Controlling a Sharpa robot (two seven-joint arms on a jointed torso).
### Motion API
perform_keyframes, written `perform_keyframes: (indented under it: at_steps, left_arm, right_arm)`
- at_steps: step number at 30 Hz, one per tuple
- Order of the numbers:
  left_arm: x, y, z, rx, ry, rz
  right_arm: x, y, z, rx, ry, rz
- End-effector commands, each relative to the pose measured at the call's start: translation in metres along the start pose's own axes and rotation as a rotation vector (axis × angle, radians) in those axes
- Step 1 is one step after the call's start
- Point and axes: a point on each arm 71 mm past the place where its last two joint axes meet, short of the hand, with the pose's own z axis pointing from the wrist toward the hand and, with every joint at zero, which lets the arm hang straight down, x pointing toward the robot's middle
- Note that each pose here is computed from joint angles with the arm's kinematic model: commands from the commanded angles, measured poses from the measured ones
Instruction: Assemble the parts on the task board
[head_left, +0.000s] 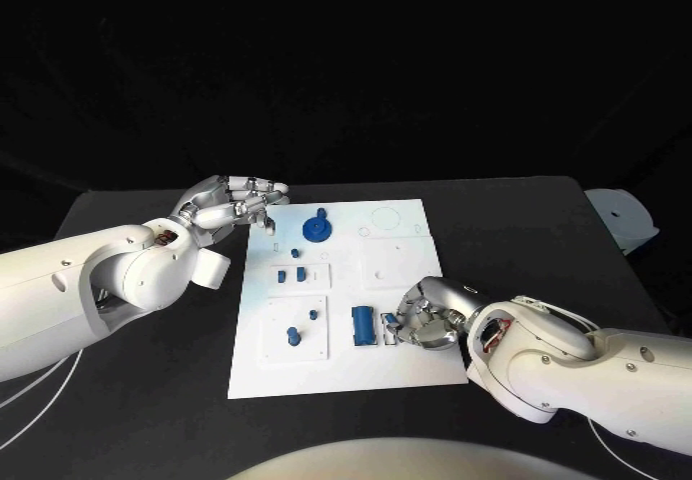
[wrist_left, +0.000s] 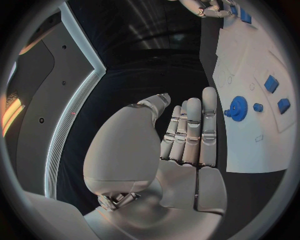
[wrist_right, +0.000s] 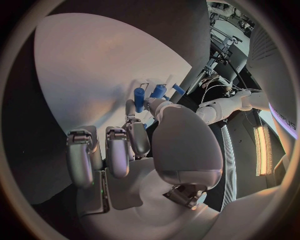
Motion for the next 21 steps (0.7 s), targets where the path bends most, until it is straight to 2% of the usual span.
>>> perform_keyframes:
  at_steps: [1,13,21]
  left_arm:
    - [0.0031,-0.0007,0.0003,0.004,0.024,-0.007]
    - [0.0031,-0.0006,-0.0002,0.000,0.027,-0.005]
    - [0.0033,-0.0004,-0.0004,-0.003,0.030,-0.005]
  right_arm:
    - [0.0028,0.0004,0.0007,0.009,0.024,0.012]
    - [0.0062,-0.0019,0.0054,0.020,0.057,-0.005]
    - [0.0070,-0.0024,0.0090,0.024,0.058,-0.009]
